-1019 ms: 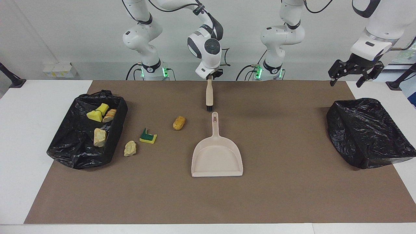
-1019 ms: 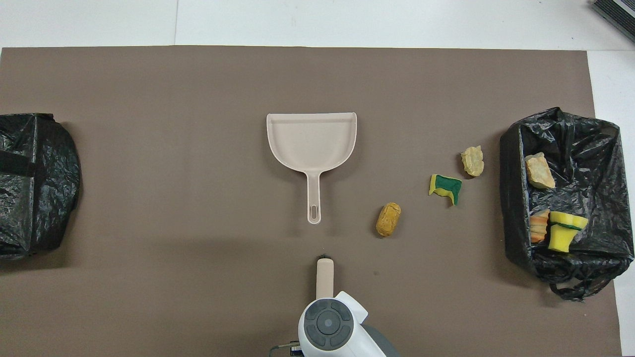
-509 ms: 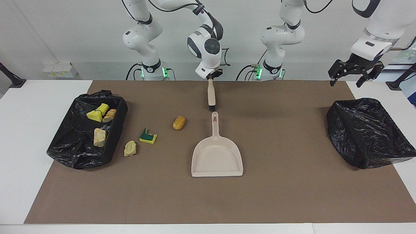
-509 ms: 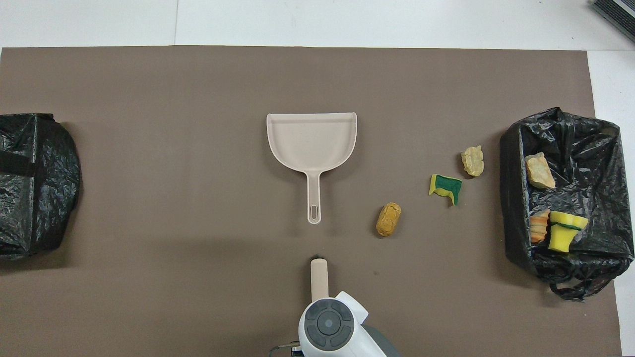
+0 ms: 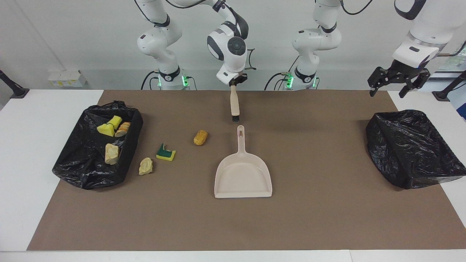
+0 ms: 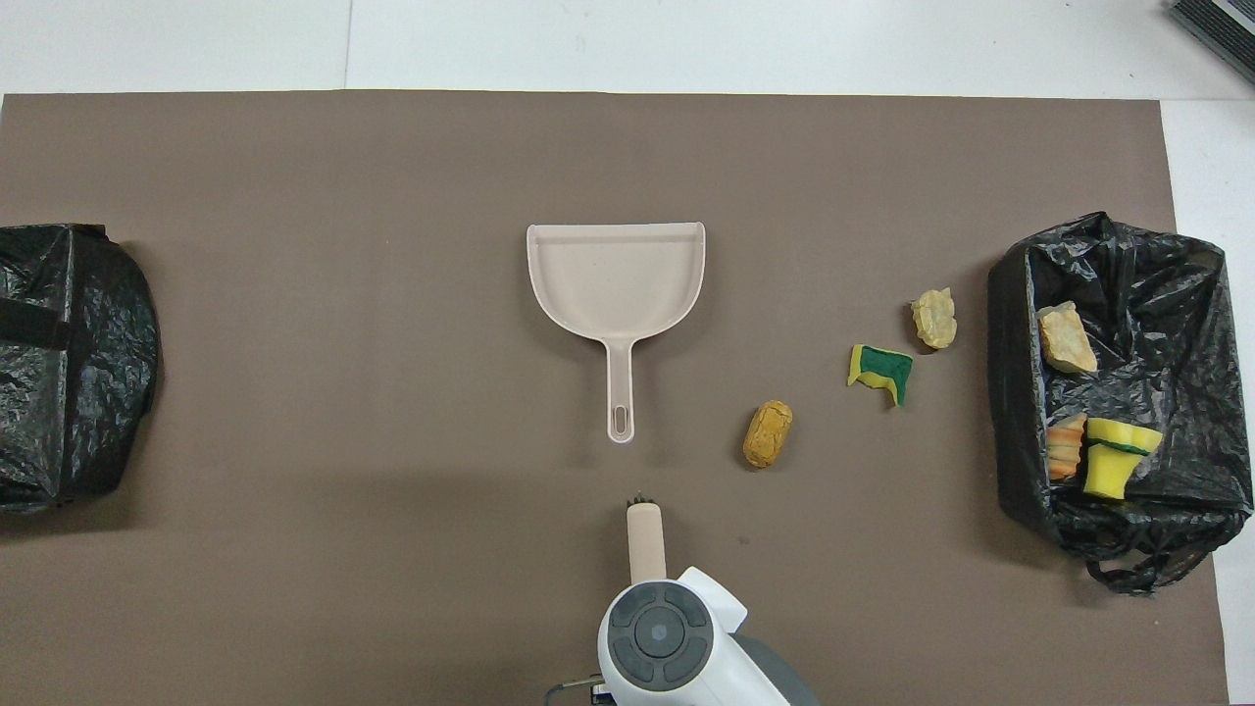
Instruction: Sweep and dump trash in bin
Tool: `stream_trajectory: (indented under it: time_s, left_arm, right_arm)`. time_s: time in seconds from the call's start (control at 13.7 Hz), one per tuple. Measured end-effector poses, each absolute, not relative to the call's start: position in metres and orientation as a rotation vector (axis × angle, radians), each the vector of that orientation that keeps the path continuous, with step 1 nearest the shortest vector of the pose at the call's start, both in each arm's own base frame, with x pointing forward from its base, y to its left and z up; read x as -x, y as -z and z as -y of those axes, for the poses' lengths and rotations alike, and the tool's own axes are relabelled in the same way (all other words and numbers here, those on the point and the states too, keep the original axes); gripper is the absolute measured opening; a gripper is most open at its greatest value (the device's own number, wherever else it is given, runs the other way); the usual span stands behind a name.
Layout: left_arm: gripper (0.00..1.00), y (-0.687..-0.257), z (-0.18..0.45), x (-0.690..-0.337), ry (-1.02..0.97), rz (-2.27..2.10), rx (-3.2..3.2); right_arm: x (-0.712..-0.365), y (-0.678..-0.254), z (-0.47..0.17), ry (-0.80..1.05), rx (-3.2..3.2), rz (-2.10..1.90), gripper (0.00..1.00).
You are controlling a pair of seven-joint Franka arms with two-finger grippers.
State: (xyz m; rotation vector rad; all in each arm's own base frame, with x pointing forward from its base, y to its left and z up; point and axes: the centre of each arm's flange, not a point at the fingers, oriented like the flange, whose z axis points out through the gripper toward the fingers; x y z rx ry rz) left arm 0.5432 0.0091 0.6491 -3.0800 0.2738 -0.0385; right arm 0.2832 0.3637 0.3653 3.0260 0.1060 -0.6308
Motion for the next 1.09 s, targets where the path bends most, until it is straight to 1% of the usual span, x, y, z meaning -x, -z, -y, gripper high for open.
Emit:
stream_trajectory:
  time_s: [0.29,0.65,0.87,1.09]
  left_arm:
    - [1.00,-0.649,-0.009,-0.543,0.038,-0.274,3.080]
    - [1.00,-0.649,-0.009,-0.543,0.038,-0.274,3.080]
    - [1.00,-0.649,-0.009,-0.543,0.038,-0.274,3.080]
    - [1.00,-0.649,-0.009,-0.543,0.038,-0.274,3.080]
  right_arm:
    - [-0.317,-0.401,-0.338,0.599,-2.918,-0.104,0.26]
    - [-0.359,-0.431,-0.298,0.507,-2.811,-0.054,0.26]
    - [-0.382,-0.432,-0.270,0.463,-2.735,-0.065,0.26]
    - [-0.406,-0.428,-0.232,0.475,-2.648,-0.103,0.26]
